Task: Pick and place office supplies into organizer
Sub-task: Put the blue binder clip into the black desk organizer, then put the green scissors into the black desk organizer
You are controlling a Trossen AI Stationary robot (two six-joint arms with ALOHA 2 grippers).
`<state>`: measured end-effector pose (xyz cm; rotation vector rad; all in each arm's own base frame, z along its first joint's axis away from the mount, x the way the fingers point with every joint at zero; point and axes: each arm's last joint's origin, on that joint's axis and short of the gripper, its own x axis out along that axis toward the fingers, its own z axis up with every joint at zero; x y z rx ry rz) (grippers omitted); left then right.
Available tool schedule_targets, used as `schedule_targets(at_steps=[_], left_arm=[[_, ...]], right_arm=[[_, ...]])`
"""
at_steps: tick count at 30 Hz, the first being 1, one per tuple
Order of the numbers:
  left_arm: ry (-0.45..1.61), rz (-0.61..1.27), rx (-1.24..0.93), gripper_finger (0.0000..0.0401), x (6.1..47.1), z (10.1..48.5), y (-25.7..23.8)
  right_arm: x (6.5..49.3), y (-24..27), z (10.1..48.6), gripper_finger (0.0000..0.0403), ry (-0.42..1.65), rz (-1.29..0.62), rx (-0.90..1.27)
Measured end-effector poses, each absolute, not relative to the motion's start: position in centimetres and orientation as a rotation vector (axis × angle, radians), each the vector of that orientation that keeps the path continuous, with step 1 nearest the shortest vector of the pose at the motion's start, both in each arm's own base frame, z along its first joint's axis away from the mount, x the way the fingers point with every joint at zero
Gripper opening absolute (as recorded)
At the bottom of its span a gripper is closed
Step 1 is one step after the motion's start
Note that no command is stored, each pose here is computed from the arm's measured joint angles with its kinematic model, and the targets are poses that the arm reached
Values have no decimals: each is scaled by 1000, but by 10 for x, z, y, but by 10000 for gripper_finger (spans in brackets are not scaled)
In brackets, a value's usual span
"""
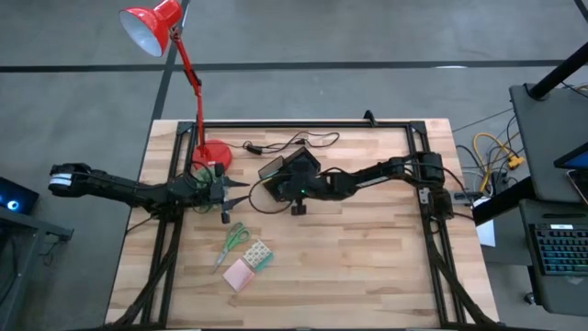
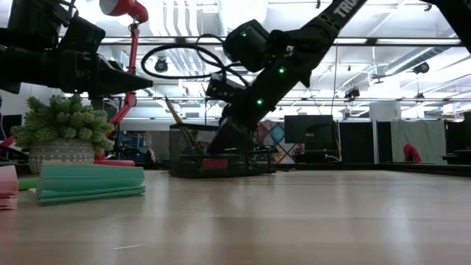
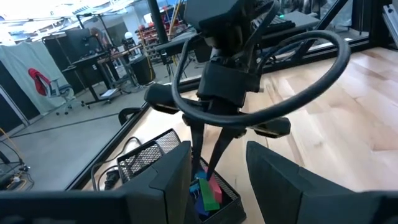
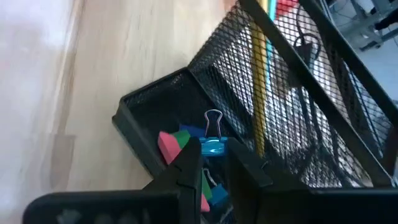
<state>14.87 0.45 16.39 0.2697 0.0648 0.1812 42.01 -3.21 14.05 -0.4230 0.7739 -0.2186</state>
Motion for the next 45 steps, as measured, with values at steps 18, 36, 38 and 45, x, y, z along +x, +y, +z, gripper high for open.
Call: schedule_targets(at_steps=[18, 36, 38, 45], left_arm=[[69, 178, 270, 142, 149, 163, 4], [74, 174, 270, 142, 149, 163, 4], [74, 173, 270, 142, 149, 163, 4], [74, 173, 269, 142, 149, 163, 4]], right_arm=[[428, -33, 157, 118, 828, -218, -421], [390, 7, 247, 98, 794, -182, -247], [374, 16, 259, 91, 754, -160, -236], [302, 41, 275, 67, 488, -90, -210]])
